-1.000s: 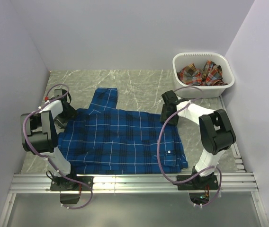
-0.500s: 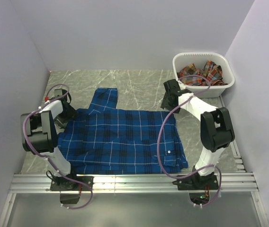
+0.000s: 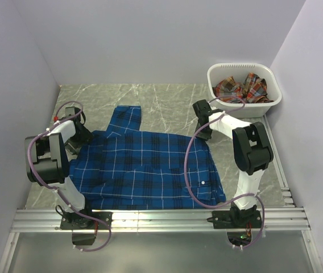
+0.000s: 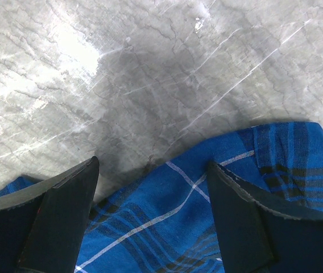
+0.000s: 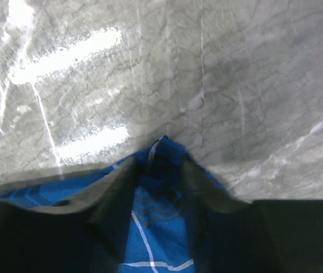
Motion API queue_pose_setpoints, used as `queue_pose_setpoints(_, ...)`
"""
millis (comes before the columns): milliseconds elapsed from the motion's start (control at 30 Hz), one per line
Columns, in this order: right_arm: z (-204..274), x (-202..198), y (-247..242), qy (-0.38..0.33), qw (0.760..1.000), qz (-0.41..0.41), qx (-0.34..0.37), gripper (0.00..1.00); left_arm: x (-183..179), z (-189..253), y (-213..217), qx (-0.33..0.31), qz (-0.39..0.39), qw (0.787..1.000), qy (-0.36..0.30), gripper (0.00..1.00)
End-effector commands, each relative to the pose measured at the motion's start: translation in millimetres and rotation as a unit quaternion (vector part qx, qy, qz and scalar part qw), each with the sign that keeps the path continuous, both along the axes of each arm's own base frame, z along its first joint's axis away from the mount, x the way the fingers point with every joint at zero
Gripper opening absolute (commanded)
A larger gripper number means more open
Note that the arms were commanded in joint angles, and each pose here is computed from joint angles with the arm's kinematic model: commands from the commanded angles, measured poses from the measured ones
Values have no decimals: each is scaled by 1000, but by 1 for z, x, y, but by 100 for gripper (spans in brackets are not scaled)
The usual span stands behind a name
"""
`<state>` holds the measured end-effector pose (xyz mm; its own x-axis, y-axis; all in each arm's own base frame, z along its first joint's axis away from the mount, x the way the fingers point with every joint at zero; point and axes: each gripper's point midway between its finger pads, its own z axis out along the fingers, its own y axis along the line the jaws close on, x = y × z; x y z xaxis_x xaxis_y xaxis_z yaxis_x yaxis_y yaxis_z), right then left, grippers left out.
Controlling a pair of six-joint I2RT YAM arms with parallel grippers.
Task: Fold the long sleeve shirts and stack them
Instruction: Fold the shirt
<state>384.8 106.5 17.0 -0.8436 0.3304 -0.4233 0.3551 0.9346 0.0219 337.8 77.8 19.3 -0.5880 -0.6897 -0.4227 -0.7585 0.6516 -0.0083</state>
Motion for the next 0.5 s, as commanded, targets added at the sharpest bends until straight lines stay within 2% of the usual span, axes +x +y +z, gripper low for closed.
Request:
queue_pose_setpoints(0, 9, 4, -12, -5, 999, -8, -39, 25, -7, -3, 4, 11, 7, 1000, 25, 83)
queue_pose_setpoints(100, 26, 6, -19, -21, 998, -14, -54, 9, -9, -4, 5, 15, 11, 999, 28, 83)
queue_pose_setpoints(200, 49, 10, -30, -49, 995, -27, -78, 5, -12, -7, 6, 17, 14, 999, 35, 82)
queue_pose_setpoints(267, 64, 7, -39, -66, 992, -38, -96, 5, -13, -7, 5, 16, 15, 999, 38, 81)
queue_pose_setpoints(400, 72, -2, -55, -82, 988, -58, -121, 20, -14, -7, 8, 23, 21, 999, 38, 81)
queue_pose_setpoints(467, 60, -8, -63, -63, 989, -65, -114, 24, -15, -6, 9, 23, 23, 999, 37, 81)
